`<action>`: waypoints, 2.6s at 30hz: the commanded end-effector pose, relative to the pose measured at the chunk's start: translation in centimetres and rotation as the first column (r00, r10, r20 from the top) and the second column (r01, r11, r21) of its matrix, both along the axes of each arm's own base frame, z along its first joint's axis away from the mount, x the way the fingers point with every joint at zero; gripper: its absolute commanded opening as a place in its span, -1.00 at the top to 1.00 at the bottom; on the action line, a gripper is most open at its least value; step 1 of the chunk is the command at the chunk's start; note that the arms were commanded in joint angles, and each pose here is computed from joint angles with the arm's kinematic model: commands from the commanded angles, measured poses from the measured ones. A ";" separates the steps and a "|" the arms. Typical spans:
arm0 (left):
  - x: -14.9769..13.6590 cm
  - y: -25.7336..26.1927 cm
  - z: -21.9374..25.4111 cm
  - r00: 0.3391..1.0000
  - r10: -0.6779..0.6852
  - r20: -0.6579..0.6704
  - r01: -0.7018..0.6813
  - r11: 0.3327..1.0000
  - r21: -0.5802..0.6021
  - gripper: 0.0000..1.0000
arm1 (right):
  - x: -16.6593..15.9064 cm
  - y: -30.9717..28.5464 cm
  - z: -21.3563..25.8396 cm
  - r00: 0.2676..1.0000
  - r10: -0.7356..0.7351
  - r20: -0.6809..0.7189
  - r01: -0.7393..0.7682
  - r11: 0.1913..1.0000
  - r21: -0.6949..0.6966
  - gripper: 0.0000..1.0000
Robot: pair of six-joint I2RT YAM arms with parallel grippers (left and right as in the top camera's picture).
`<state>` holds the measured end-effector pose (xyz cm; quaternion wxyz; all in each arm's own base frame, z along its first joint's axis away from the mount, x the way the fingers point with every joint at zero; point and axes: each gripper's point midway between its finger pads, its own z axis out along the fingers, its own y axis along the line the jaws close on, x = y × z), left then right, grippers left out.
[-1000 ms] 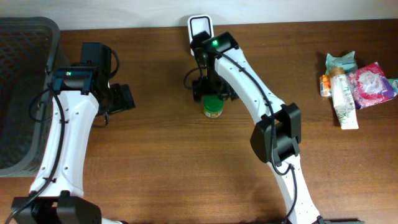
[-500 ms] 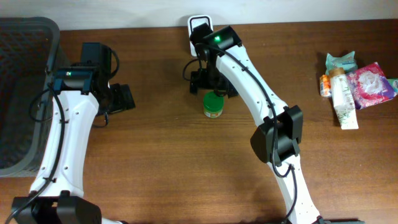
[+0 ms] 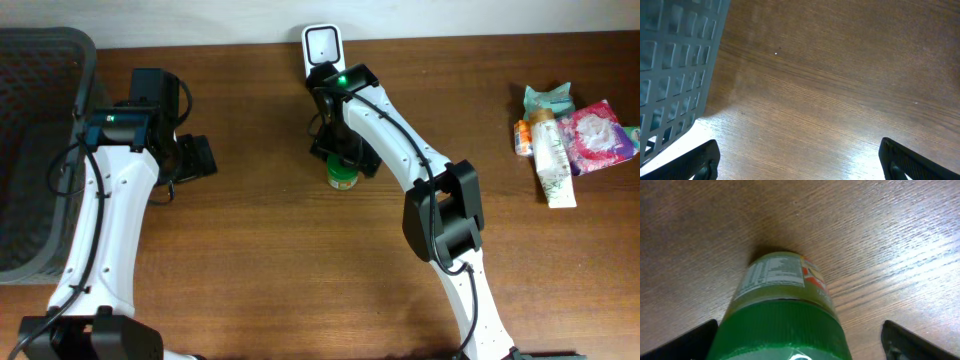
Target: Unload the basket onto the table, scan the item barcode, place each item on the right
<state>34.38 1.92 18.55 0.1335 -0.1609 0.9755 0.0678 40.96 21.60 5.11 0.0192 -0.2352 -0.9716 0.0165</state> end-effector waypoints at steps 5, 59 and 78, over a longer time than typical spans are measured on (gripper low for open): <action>-0.1 0.4 0.5 1.000 0.012 0.015 -0.012 1.000 0.009 -0.98 | -0.1 0.8 0.2 0.999 0.051 -0.004 -0.051 0.997 0.055 -0.61; -0.1 0.4 0.5 1.000 0.012 0.015 -0.012 1.000 0.009 -0.98 | 26.4 3.0 12.6 0.294 0.380 0.877 -0.324 0.903 -0.282 -0.16; -0.1 0.4 0.5 1.000 0.012 0.015 -0.012 1.000 0.009 -0.98 | 15.8 -26.7 12.7 0.840 0.132 0.527 -0.062 0.987 -0.150 -0.20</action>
